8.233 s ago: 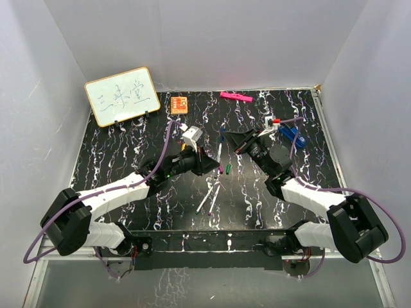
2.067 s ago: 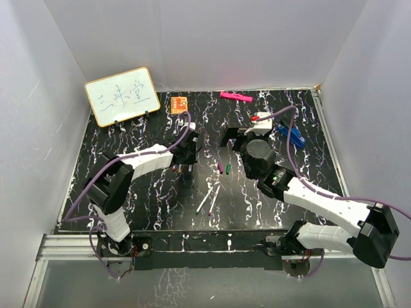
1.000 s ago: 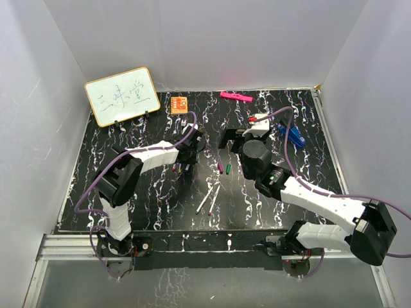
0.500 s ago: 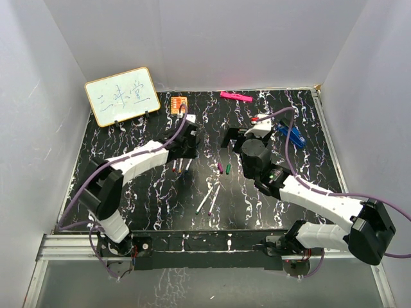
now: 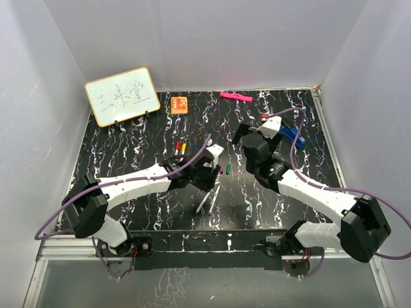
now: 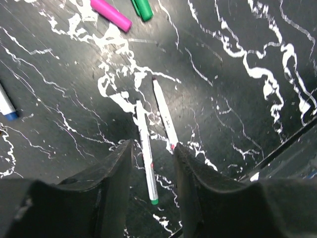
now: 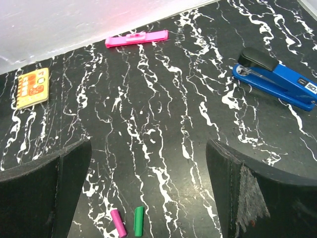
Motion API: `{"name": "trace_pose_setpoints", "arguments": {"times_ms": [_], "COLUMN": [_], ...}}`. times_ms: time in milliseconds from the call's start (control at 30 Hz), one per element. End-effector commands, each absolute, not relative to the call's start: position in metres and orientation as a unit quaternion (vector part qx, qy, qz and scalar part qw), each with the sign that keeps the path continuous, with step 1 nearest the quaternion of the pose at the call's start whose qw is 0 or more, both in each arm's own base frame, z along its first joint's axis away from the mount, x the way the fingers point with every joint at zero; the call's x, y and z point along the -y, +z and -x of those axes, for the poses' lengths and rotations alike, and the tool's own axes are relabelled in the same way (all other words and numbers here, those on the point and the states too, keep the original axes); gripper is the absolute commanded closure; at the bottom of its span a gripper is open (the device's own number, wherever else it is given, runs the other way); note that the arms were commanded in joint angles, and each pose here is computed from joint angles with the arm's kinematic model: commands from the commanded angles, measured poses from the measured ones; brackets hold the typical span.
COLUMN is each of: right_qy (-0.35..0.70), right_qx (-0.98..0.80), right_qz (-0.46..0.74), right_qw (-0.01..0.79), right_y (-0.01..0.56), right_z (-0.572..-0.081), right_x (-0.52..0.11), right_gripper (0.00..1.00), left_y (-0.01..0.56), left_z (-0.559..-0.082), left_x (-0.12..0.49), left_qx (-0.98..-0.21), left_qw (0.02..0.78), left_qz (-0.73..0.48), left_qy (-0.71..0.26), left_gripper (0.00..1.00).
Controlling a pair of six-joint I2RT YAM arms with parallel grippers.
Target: Insert the pens into the pen caps
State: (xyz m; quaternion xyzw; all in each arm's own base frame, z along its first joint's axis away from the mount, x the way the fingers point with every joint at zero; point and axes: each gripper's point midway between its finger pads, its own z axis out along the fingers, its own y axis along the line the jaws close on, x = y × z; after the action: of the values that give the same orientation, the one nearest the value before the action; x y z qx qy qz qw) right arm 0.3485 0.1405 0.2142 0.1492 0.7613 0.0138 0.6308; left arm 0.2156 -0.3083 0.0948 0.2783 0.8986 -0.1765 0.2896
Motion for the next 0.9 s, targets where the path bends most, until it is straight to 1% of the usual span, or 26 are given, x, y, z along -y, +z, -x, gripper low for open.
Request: {"name": "trace_pose_setpoints", "arguments": {"times_ms": [0, 133, 267, 400, 567, 867], "right_qy": [0.025, 0.017, 0.01, 0.01, 0.017, 0.021], "right_qx": [-0.746, -0.743, -0.741, -0.745, -0.752, -0.765], "right_qz": [-0.191, -0.2, -0.21, -0.211, -0.205, -0.197], "right_qw": [0.638, 0.638, 0.638, 0.633, 0.627, 0.613], "right_y": [0.23, 0.231, 0.229, 0.225, 0.22, 0.205], "right_z": [-0.354, -0.353, -0.354, -0.358, -0.359, -0.361], "right_x": [-0.128, -0.116, -0.106, -0.101, -0.102, -0.106], "right_gripper": [0.02, 0.02, 0.02, 0.02, 0.02, 0.02], "left_y": [0.095, 0.083, 0.075, 0.069, 0.063, 0.046], "left_z": [-0.191, -0.171, -0.162, -0.162, -0.17, -0.163], "left_x": [0.304, 0.306, 0.308, 0.31, 0.298, 0.28], "left_qx": [-0.893, -0.89, -0.884, -0.885, -0.897, -0.907], "left_qw": [0.262, 0.237, 0.234, 0.237, 0.254, 0.238], "left_qz": [-0.315, -0.346, -0.37, -0.366, -0.336, -0.331], "left_qy": [-0.186, -0.178, -0.165, -0.163, -0.134, -0.11], "left_gripper": [0.61, 0.56, 0.53, 0.53, 0.53, 0.53]}}
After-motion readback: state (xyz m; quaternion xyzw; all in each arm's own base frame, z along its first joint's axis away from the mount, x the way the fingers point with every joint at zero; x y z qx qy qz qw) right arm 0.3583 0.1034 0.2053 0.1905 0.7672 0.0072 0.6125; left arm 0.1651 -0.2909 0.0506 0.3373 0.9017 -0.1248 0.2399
